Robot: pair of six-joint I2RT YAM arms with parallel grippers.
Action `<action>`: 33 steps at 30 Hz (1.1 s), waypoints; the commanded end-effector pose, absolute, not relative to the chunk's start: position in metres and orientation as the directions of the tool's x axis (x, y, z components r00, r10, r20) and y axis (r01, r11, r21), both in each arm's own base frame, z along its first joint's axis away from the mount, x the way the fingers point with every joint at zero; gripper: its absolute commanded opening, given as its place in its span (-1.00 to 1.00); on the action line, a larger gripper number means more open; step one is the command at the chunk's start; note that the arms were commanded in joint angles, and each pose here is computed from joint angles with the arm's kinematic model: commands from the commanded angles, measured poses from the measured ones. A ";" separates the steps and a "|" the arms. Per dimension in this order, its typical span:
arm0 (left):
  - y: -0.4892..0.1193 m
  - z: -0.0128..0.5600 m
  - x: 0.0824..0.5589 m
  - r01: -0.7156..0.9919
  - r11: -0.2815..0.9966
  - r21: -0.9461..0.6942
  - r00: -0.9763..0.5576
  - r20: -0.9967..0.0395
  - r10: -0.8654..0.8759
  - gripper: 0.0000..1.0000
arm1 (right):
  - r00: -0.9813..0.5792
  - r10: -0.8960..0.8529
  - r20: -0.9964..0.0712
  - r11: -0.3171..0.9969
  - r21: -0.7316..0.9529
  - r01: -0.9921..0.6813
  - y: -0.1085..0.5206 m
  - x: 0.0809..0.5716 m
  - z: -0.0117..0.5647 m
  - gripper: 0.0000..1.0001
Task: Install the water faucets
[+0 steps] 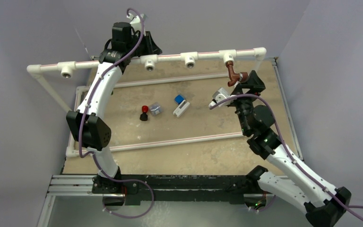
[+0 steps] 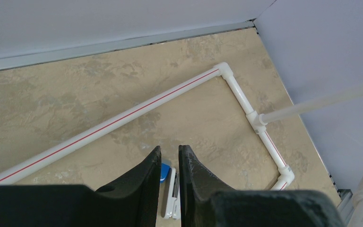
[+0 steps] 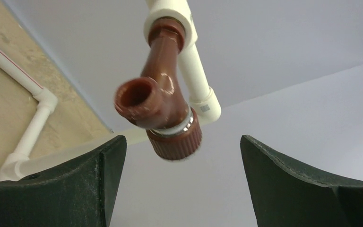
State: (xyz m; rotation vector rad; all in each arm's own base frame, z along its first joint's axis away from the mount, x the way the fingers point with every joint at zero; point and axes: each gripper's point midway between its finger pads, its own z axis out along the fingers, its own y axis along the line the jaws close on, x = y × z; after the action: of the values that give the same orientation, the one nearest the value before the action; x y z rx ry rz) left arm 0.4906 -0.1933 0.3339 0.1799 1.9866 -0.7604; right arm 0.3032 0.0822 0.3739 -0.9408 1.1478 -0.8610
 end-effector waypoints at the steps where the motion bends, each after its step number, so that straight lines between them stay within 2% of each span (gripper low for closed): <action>1: -0.196 0.290 0.495 0.394 0.786 -0.477 -0.618 -0.770 -0.157 -0.63 | 0.218 -0.934 -0.283 0.323 -0.929 0.179 0.085 0.306 0.407 0.81; 5: -0.194 0.291 0.495 0.394 0.788 -0.474 -0.614 -0.773 -0.158 -0.63 | 0.216 -0.934 -0.284 0.325 -0.928 0.183 0.090 0.314 0.408 0.73; 17: -0.193 0.290 0.496 0.394 0.783 -0.481 -0.618 -0.769 -0.162 -0.63 | 0.162 -0.946 -0.279 0.309 -0.931 0.196 0.094 0.330 0.413 0.30; 19: -0.192 0.291 0.497 0.394 0.783 -0.482 -0.618 -0.769 -0.163 -0.63 | 0.159 -0.946 -0.284 0.311 -0.931 0.189 0.094 0.330 0.410 0.18; 22: -0.192 0.289 0.497 0.392 0.782 -0.485 -0.621 -0.767 -0.164 -0.63 | 0.158 -0.941 -0.300 0.325 -0.929 0.174 0.095 0.330 0.405 -0.14; 28: -0.192 0.288 0.498 0.391 0.779 -0.490 -0.625 -0.763 -0.166 -0.63 | 0.163 -0.916 -0.367 0.389 -0.912 0.132 0.100 0.331 0.388 -1.00; 33: -0.193 0.288 0.499 0.391 0.778 -0.491 -0.626 -0.762 -0.167 -0.63 | 0.154 -0.822 -0.549 0.563 -0.824 0.065 0.118 0.336 0.366 -1.00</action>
State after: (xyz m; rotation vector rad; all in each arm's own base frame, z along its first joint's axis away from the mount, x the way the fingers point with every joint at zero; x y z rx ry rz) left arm 0.4892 -0.1938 0.3344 0.1879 1.9874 -0.7748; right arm 0.3345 0.1065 0.3710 -0.9135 1.1843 -0.8835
